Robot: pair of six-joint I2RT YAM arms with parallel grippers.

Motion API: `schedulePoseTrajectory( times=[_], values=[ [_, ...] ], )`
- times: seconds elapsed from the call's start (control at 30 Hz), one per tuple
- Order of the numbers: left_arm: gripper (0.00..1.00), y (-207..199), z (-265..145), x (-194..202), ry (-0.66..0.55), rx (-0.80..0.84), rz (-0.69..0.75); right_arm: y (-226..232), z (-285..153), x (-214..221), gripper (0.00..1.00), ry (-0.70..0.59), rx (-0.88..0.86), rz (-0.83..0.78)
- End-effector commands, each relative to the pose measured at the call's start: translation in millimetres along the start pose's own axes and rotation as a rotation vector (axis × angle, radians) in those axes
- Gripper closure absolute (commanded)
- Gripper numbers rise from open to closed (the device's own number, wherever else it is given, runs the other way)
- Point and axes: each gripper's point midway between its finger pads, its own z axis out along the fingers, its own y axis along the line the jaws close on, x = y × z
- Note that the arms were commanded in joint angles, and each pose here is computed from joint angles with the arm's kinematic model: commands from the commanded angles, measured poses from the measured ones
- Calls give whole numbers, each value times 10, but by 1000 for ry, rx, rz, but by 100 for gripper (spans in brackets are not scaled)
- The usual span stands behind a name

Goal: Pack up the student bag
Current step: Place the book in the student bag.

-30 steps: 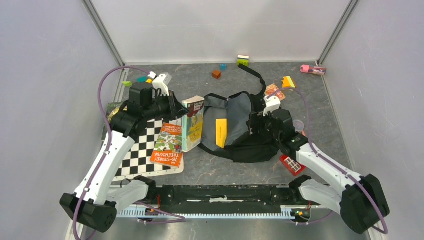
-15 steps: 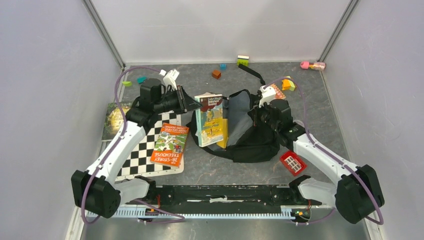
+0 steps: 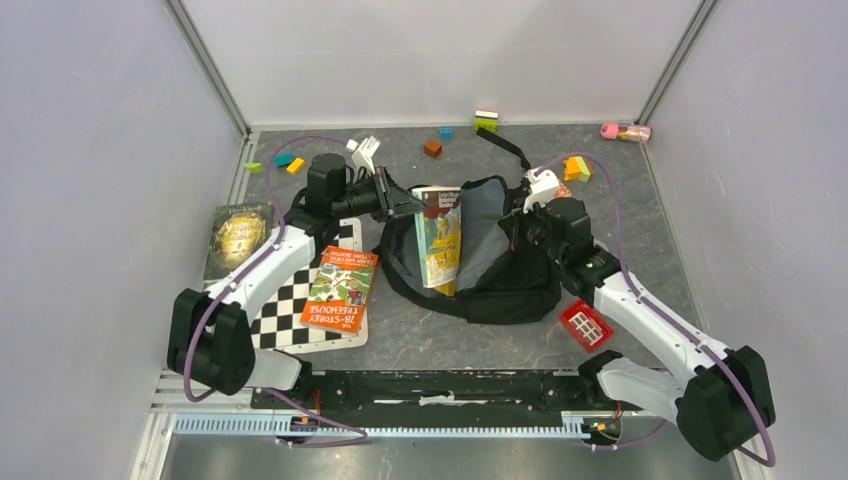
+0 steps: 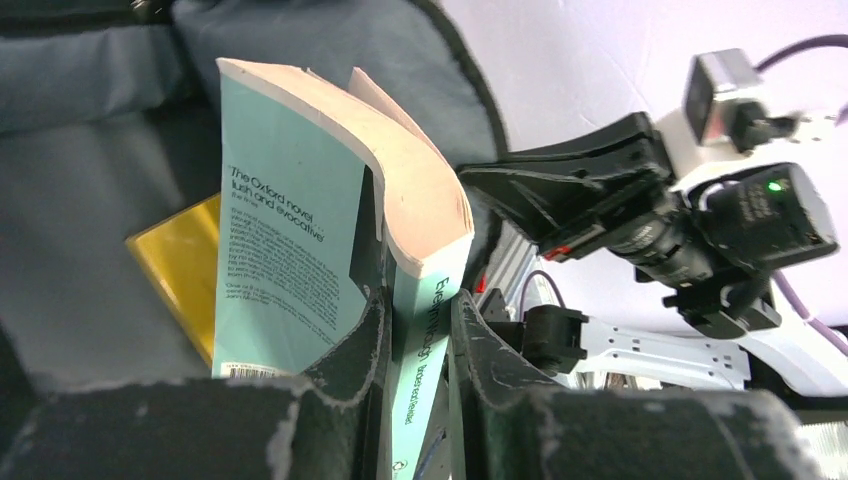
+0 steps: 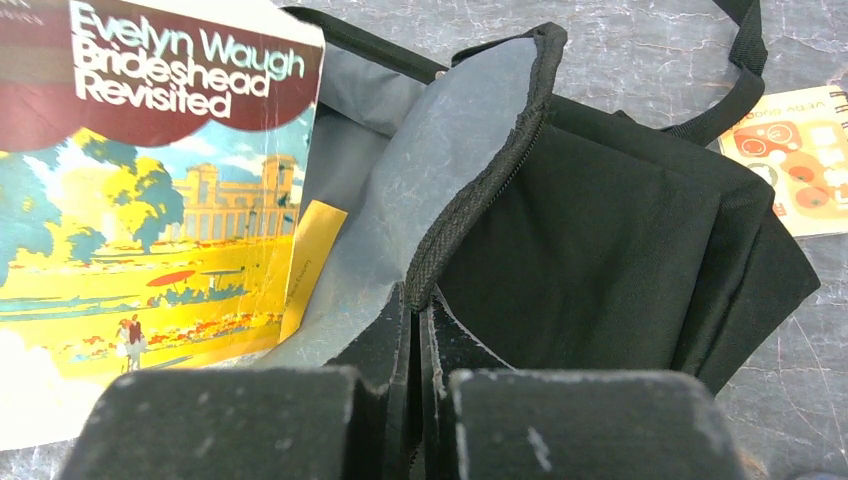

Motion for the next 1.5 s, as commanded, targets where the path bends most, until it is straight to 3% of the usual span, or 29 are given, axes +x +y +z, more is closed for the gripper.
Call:
schedulePoseTrajectory(
  times=[0.0, 0.27, 0.53, 0.77, 1.0, 1.17, 1.47],
  values=[
    [98, -730, -151, -291, -70, 203, 127, 0, -80, -435, 100, -110, 18, -1],
    [98, 93, 113, -170, -8, 64, 15, 11, -135, -463, 100, -116, 15, -3],
    [98, 1038, 65, -160, 2, -355, 120, 9, -182, -485, 100, -125, 17, -8],
    [98, 1319, -179, -294, -93, -575, 139, 14, -188, -548, 100, -137, 17, -15],
    [98, 1504, -280, -216, -87, -739, 120, 93, -207, -715, 100, -171, -14, 0],
    [98, 1241, -394, -302, -156, -705, 119, 107, -210, -760, 100, -179, -19, 0],
    [98, -112, -522, -572, -248, -287, 148, 94, -222, -775, 100, -185, -12, -5]
  ],
)
